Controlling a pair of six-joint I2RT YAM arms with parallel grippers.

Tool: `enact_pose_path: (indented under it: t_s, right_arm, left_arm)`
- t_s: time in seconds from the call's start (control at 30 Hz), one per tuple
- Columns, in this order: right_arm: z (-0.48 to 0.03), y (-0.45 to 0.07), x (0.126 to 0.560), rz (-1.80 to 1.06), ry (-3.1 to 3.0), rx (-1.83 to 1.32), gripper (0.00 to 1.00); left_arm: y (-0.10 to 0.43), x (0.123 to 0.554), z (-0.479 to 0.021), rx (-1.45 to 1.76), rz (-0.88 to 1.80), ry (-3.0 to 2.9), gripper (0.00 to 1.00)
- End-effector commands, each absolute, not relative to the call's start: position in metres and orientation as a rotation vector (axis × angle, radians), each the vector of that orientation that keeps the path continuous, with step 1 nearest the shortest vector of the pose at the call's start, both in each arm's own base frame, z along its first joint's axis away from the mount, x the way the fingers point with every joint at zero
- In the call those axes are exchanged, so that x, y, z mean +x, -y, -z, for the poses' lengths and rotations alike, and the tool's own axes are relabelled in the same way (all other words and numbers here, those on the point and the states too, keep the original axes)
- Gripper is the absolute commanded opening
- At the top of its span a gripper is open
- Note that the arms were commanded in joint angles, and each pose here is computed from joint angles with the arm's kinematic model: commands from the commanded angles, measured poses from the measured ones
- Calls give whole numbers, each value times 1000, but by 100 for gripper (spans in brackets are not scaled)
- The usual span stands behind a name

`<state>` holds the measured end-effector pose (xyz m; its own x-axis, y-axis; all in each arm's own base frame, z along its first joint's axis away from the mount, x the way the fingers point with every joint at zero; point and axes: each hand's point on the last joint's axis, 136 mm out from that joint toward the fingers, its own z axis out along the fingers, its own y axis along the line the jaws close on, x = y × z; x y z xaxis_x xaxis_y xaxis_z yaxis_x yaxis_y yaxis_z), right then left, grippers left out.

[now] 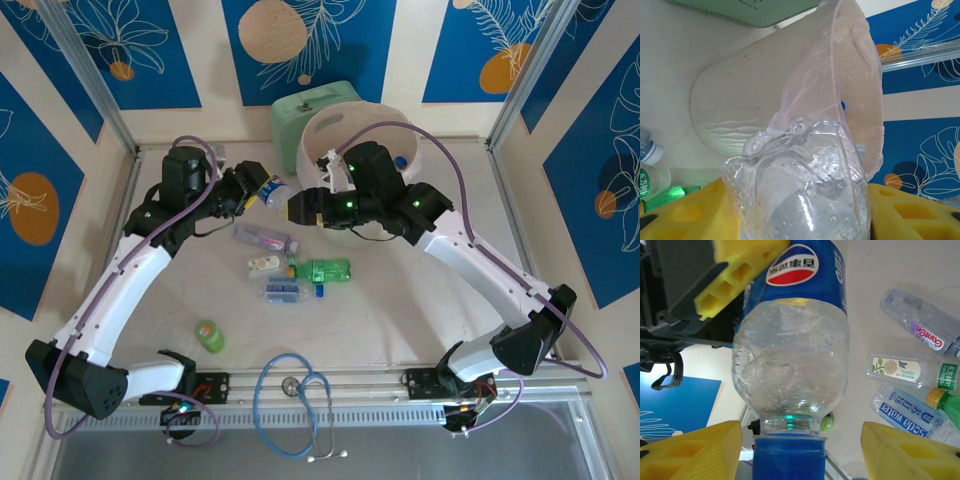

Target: Put the plastic bottles in the bin

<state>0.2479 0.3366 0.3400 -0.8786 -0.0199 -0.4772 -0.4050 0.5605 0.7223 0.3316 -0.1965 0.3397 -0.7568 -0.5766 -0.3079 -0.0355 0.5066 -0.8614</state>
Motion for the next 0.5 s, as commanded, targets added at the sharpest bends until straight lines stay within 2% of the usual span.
enact_pose_path:
  t_s: [0.0,0.2,0.4,0.47]
  right_arm:
    - [-356,-340,242,-1280,-2344,-373,62]
    - [-354,-337,242,-1251,-2350,-356,47]
    - [-354,-336,243,-1241,-2348,-349,36]
    - [-356,-336,243,-1241,-2344,-350,34]
  left_arm:
    - [196,329,-354,-482,1276,-2124,57]
    - [197,330,-353,-478,1287,-2125,56]
    - [196,328,-352,-469,1274,-2130,56]
    - [197,328,-351,-460,1273,-2132,60]
